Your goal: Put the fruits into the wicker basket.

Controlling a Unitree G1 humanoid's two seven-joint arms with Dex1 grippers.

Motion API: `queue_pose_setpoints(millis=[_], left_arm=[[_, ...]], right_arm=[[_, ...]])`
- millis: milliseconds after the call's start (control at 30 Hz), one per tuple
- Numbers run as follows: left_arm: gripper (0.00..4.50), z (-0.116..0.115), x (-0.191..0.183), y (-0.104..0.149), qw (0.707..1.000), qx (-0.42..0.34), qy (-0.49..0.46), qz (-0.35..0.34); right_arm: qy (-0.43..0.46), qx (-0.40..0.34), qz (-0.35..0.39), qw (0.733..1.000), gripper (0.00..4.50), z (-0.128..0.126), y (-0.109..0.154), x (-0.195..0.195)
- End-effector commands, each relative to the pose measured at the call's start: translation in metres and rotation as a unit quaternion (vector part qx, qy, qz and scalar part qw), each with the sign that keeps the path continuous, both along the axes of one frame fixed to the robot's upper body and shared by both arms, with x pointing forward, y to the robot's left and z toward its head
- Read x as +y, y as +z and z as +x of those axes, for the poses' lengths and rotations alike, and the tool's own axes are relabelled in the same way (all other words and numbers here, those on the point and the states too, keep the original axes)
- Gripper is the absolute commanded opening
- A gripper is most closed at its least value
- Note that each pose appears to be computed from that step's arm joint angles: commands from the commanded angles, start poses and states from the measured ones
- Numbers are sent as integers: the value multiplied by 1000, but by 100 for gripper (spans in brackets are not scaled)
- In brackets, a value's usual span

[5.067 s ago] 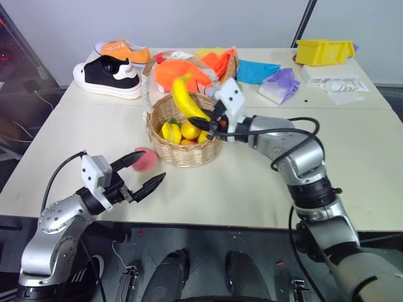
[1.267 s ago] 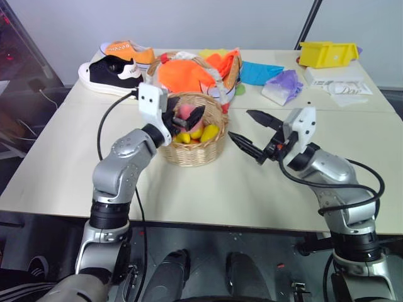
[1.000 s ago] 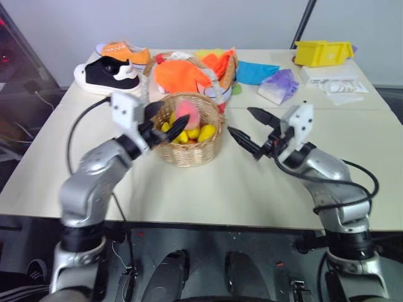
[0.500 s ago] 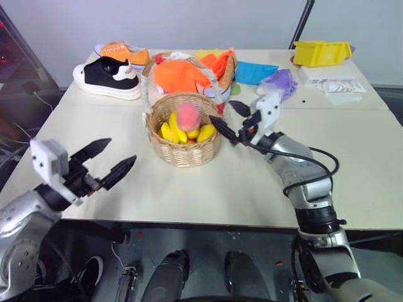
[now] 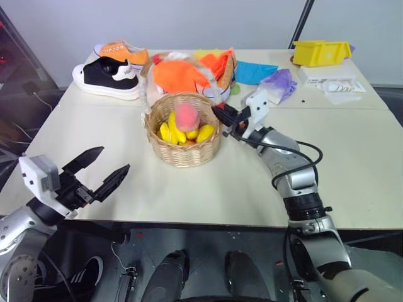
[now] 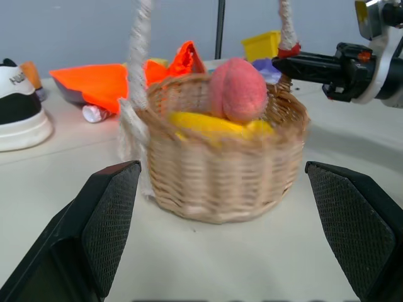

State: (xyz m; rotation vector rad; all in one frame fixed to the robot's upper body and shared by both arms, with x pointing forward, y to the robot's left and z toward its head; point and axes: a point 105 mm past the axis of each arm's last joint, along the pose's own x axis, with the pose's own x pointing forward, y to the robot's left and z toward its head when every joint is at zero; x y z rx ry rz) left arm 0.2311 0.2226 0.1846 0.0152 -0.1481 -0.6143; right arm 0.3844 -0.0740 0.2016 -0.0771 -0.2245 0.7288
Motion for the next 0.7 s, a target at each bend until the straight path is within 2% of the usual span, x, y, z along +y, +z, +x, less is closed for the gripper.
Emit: queue_pose_setpoints(millis=[33, 200, 333, 467, 567, 700], left_arm=[[450, 1, -9, 9, 1000, -24, -15, -1], [450, 10, -26, 9, 998, -24, -52, -14], [450, 22, -43, 13, 994, -24, -106, -23], [450, 45, -59, 16, 986, -30, -162, -21], [450, 58, -68, 17, 981, -32, -191, -23], [450, 72, -99, 12, 963, -19, -267, -21]], right_arm=[[-9, -32, 14, 999, 4, -1, 17, -7], [-30, -52, 28, 998, 4, -6, 28, -36], [-63, -77, 45, 994, 4, -19, 41, -86], [-174, -97, 25, 980, 4, -40, 50, -169], [-238, -103, 20, 966, 4, -56, 54, -206], [-368, -111, 9, 923, 4, -86, 47, -266]])
